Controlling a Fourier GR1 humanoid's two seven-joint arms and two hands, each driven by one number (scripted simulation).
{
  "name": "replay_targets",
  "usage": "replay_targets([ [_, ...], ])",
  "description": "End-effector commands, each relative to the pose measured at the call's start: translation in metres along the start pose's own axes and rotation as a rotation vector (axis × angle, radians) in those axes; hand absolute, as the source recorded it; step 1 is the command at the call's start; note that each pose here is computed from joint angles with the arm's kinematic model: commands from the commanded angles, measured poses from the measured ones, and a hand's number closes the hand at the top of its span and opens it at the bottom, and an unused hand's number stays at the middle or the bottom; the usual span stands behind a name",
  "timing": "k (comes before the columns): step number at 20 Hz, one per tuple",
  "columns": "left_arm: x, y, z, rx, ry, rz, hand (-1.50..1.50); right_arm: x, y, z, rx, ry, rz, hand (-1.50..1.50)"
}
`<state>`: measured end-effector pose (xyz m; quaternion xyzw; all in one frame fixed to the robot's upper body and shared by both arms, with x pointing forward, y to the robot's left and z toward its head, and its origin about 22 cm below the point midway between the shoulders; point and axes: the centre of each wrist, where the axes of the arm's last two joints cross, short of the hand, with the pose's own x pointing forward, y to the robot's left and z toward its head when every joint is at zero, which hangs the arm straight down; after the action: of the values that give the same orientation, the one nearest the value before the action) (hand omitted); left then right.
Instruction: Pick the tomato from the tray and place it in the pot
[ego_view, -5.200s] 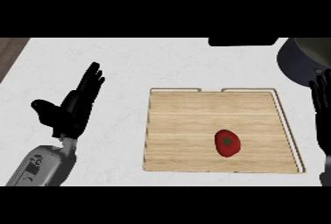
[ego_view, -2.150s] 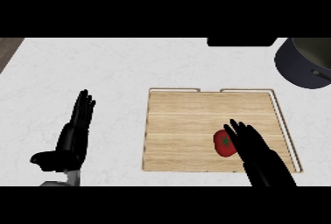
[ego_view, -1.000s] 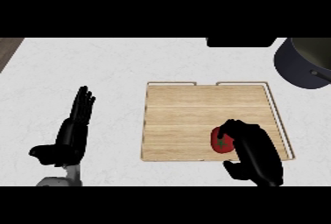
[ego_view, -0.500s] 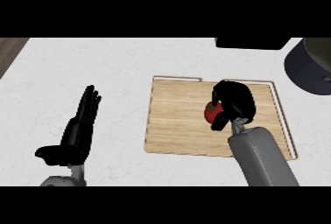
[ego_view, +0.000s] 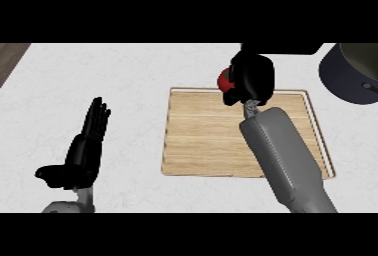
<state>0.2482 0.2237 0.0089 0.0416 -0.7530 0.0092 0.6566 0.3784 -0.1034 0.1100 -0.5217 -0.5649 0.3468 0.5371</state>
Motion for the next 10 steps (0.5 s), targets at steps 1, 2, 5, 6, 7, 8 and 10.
replay_targets([
  [1, -0.011, 0.002, 0.004, 0.032, 0.013, -0.012, 0.00, 0.016, -0.022, -0.005, -0.145, 0.031, 0.029, 1.50],
  [2, -0.012, 0.009, 0.011, 0.022, 0.024, 0.001, 0.00, 0.027, -0.022, 0.002, -0.173, 0.055, 0.048, 1.50],
  [5, -0.001, 0.017, 0.012, 0.012, 0.008, 0.009, 0.00, 0.023, -0.028, -0.003, -0.200, 0.130, 0.088, 1.50],
  [6, -0.008, 0.001, 0.001, 0.016, -0.001, -0.001, 0.00, 0.021, -0.039, -0.001, -0.206, 0.157, 0.087, 1.50],
  [7, -0.012, -0.007, 0.014, 0.027, 0.011, -0.005, 0.00, 0.018, -0.050, 0.000, -0.234, 0.176, 0.085, 1.50],
  [8, -0.004, -0.012, 0.009, 0.026, 0.027, 0.003, 0.00, 0.002, -0.060, 0.001, -0.238, 0.200, 0.087, 1.50],
  [10, -0.001, 0.010, 0.010, 0.010, 0.005, 0.017, 0.00, -0.002, -0.057, -0.022, -0.249, 0.250, 0.108, 1.50],
])
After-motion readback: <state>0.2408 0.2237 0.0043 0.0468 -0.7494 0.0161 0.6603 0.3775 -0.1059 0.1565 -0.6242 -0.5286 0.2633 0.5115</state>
